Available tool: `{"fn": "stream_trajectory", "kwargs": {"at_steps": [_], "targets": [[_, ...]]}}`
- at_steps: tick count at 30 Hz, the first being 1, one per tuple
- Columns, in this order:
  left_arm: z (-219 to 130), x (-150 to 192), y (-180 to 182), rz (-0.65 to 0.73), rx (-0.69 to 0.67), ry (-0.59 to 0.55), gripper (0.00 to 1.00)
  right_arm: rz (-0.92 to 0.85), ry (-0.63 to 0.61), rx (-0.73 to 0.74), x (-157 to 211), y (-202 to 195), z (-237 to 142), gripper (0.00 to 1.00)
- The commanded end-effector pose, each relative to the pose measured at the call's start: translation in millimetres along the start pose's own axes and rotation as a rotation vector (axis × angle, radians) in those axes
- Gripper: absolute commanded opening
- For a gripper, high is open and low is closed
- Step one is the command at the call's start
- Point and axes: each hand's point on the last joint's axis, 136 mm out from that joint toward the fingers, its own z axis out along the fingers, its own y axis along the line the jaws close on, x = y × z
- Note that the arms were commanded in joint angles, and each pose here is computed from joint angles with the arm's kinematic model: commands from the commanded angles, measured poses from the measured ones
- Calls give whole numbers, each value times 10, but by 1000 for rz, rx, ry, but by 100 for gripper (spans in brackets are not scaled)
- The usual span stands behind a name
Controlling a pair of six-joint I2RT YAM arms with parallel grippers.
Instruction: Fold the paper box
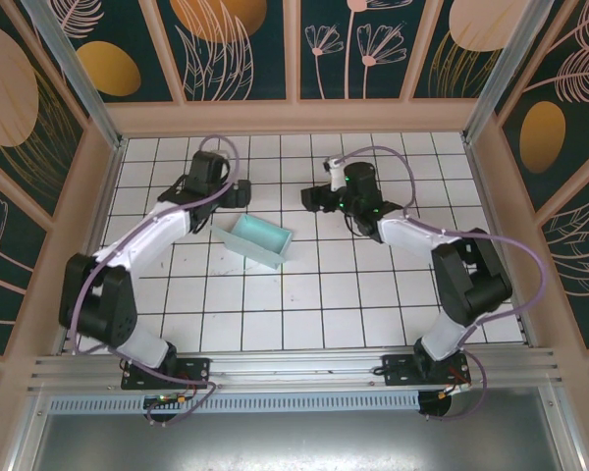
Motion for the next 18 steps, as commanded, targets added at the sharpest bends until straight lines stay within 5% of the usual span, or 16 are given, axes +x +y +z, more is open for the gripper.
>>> {"fn": "stream_trajectory", "kwargs": {"at_steps": [1, 10, 14, 18], "targets": [[-323, -289, 531, -161, -146, -204, 99, -40, 44, -5, 46, 97, 144, 84], [-664, 681, 1312, -418, -358, -146, 99, -57, 75, -69, 130, 374, 342, 85], [-525, 1104, 1138, -448, -242, -54, 96, -39, 71, -53, 132, 317, 355, 84], [-371, 1343, 684, -464, 24, 34, 93, -15, 57, -52, 105, 292, 330, 84]]}}
